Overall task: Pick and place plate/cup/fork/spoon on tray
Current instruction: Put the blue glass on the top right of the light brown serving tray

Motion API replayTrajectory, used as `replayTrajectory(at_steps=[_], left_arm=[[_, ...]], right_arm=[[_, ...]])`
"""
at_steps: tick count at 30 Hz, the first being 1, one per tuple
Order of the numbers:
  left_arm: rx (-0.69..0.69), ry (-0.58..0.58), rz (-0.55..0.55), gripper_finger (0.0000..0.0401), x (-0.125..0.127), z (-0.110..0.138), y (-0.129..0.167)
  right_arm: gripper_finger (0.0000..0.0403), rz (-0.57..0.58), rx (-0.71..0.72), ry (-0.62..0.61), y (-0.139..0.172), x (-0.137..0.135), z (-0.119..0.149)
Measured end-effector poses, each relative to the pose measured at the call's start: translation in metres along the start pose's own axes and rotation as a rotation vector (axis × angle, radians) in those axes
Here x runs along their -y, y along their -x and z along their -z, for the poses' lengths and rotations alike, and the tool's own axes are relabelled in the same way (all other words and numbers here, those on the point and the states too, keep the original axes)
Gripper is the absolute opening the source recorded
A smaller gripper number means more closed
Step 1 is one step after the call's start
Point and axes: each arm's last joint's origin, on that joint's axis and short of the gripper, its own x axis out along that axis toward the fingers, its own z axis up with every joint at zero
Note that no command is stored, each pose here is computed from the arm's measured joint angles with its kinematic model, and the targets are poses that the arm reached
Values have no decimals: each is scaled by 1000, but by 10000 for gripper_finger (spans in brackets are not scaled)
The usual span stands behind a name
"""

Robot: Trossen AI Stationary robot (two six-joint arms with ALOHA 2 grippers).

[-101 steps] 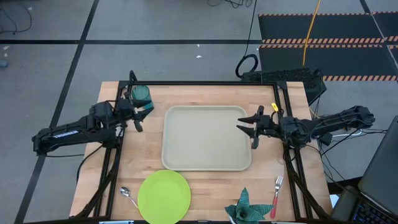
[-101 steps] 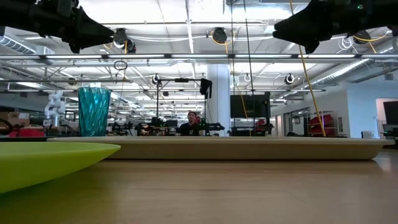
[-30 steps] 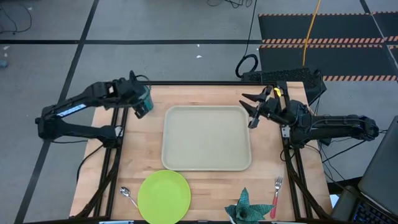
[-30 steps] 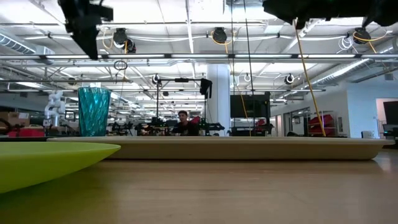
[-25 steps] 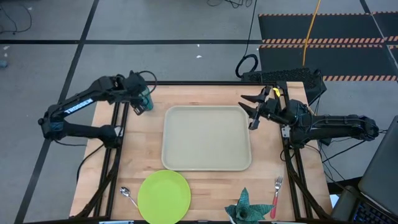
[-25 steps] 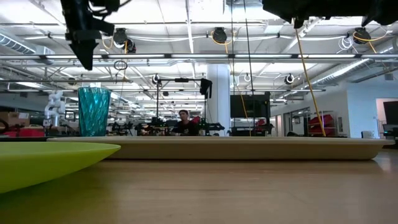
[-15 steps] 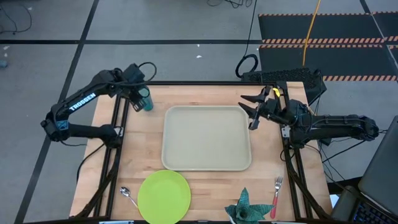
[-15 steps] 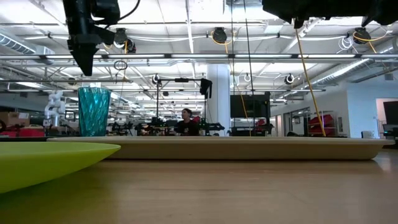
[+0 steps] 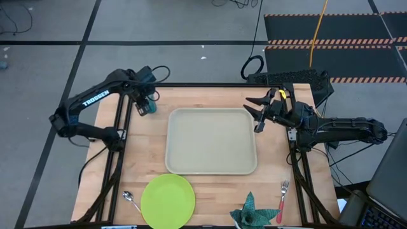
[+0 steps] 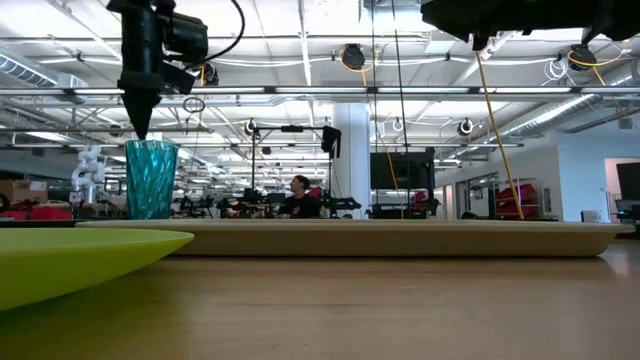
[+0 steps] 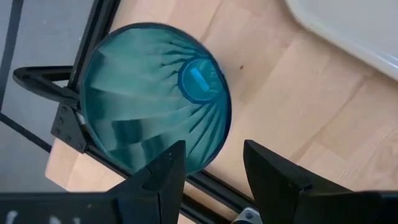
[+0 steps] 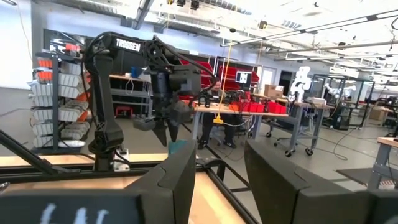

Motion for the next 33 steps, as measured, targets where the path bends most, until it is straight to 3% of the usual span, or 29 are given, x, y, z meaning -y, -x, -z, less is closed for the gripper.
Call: replayTrajectory(at_steps=[10,27,33], left_arm=[[18,-7,-30,165,-6,-5,-4],[-46,-45,16,164,-10,-18,-27],[-104,-52,34,109,-10,-27,-43]], right_arm=[[130,-2,-16,-8,0,0,2],[130,-6,-43,-41,0,-1,4],[130,-7,-54,-37,0,-1,5]])
